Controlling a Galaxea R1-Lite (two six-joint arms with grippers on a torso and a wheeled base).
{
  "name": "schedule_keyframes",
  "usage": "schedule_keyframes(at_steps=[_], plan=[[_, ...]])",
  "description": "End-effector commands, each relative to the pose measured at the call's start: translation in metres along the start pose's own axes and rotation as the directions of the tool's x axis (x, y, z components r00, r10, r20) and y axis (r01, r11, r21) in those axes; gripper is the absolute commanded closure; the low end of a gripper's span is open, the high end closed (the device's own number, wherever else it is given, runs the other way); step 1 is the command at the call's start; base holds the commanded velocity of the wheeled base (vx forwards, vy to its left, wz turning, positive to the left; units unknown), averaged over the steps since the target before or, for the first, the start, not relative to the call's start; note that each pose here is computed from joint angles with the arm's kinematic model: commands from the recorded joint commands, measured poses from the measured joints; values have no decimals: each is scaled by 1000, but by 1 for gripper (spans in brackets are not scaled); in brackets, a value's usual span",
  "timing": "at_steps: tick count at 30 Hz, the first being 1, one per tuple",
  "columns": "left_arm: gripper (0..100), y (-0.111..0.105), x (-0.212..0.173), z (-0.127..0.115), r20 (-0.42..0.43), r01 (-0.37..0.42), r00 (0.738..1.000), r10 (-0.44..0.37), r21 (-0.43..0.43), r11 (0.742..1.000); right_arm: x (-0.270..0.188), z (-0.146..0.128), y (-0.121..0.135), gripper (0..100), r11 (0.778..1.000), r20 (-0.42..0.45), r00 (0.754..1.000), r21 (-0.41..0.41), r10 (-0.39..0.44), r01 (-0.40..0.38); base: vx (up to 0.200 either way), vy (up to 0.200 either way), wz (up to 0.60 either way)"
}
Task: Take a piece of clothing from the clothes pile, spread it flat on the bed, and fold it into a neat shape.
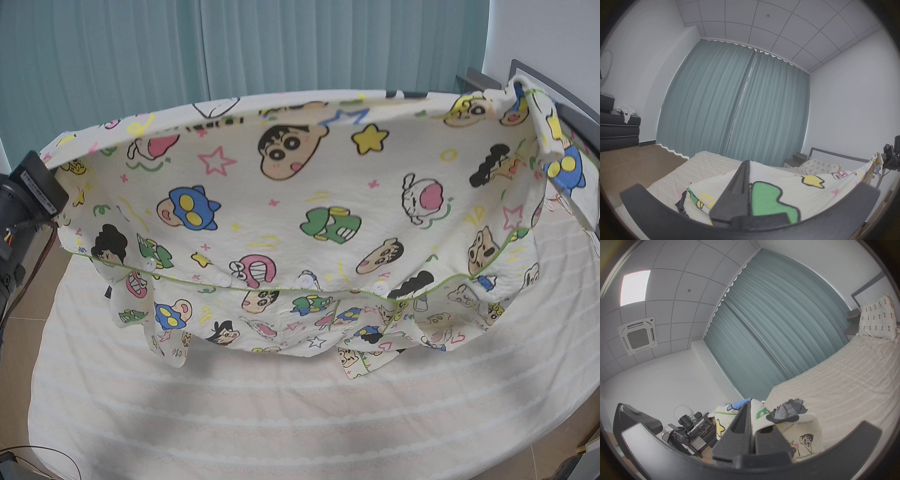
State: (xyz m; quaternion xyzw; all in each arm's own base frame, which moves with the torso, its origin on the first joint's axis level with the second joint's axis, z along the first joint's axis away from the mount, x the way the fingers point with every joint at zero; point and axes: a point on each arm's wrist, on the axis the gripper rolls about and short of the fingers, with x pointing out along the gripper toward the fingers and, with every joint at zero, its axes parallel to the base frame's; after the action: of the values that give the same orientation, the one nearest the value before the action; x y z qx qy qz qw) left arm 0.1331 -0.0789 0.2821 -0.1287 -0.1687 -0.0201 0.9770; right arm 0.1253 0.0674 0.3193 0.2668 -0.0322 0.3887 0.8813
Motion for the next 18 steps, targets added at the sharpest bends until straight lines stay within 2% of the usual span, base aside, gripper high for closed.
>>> schedule_keyframes(at_steps=[1, 5, 17, 18], plan=[[100, 5, -9, -5, -15, 5, 1000, -5, 5, 1000, -6, -9, 2, 100, 1000, -29, 999, 12, 22, -22, -200, 0, 0], [100, 7, -11, -6, -20, 5, 1000, -4, 8, 1000, -8, -9, 7, 100, 998, -30, 998, 16, 54, -54, -200, 0, 0], [100, 12, -19, -8, -25, 8, 1000, -7, 15, 1000, -15, -6, 12, 100, 996, -20, 996, 10, 86, -86, -200, 0, 0], [100, 12, -19, -9, -29, 9, 1000, -9, 19, 1000, -15, -5, 13, 100, 996, -18, 996, 10, 89, -88, 0, 0, 0]])
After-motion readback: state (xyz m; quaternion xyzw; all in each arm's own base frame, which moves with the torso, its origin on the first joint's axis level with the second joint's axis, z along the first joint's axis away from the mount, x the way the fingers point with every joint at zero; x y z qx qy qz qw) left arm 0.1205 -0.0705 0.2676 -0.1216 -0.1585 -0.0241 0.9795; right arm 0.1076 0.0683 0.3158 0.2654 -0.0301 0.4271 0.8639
